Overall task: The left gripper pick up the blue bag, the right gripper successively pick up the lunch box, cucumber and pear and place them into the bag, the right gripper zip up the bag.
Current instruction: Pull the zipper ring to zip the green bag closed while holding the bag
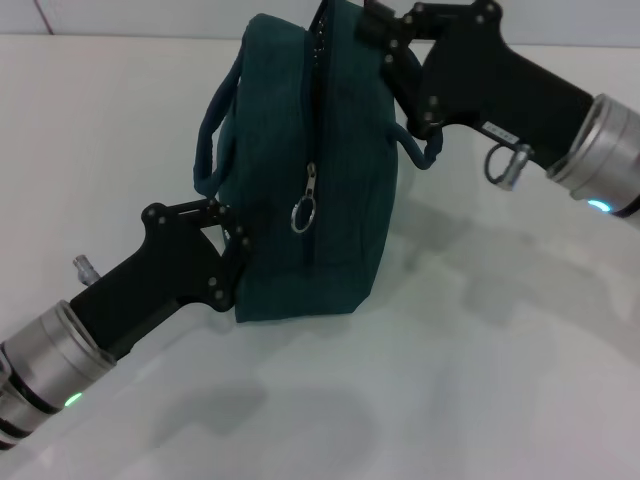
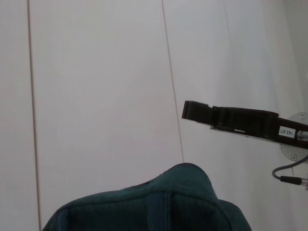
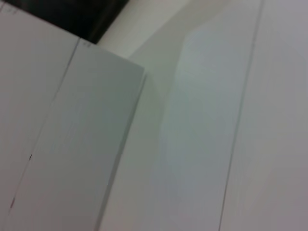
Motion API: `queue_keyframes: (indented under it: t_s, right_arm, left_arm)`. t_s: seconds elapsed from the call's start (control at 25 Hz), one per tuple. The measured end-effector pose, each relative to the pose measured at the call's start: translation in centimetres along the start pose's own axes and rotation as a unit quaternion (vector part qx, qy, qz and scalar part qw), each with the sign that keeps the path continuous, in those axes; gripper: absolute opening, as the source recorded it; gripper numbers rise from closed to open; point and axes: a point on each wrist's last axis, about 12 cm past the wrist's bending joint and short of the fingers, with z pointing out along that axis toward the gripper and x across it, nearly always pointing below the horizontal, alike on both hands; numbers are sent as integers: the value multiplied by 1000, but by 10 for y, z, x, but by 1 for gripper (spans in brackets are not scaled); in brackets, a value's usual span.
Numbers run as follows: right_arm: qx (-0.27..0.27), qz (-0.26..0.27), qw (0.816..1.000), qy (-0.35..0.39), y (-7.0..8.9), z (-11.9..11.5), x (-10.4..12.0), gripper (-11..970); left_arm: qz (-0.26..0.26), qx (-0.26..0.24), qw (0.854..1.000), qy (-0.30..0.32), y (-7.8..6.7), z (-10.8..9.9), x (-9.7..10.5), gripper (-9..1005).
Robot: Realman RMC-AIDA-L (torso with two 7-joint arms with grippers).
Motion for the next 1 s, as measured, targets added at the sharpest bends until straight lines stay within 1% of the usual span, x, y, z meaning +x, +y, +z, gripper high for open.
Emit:
queue_keyframes:
  t_s: [0.2, 0.32, 0.4, 0.48, 0.6, 0.68, 0.92, 1.0]
  right_arm:
    - [-38, 57, 997, 25, -13, -12, -5, 39]
    - [-71, 93, 991, 60, -20, -21, -7, 52]
    - [-96, 113, 986, 80, -22, -26, -8, 71]
    - [-131, 128, 978, 97, -20, -33, -10, 90]
    - [-171, 136, 969, 111, -17, -42, -13, 192]
    - [-181, 141, 967, 114, -14, -48, -13, 260]
    - [-199, 159, 955, 150, -6, -59, -6, 291]
    - [-198, 160, 954, 160, -5, -61, -4, 351]
  left_arm:
    - [10, 7, 1000, -5, 2, 6, -2, 55]
    - [12, 11, 1000, -8, 3, 8, -2, 55]
    - [13, 16, 1000, -9, 3, 11, -3, 55]
    - [16, 22, 1000, -10, 2, 13, -3, 55]
    - [18, 30, 999, -11, 2, 16, -3, 55]
    - [18, 40, 999, -12, 1, 18, -4, 55]
    - [19, 48, 999, -11, 1, 19, -4, 54]
    - [19, 50, 999, -10, 0, 19, -4, 54]
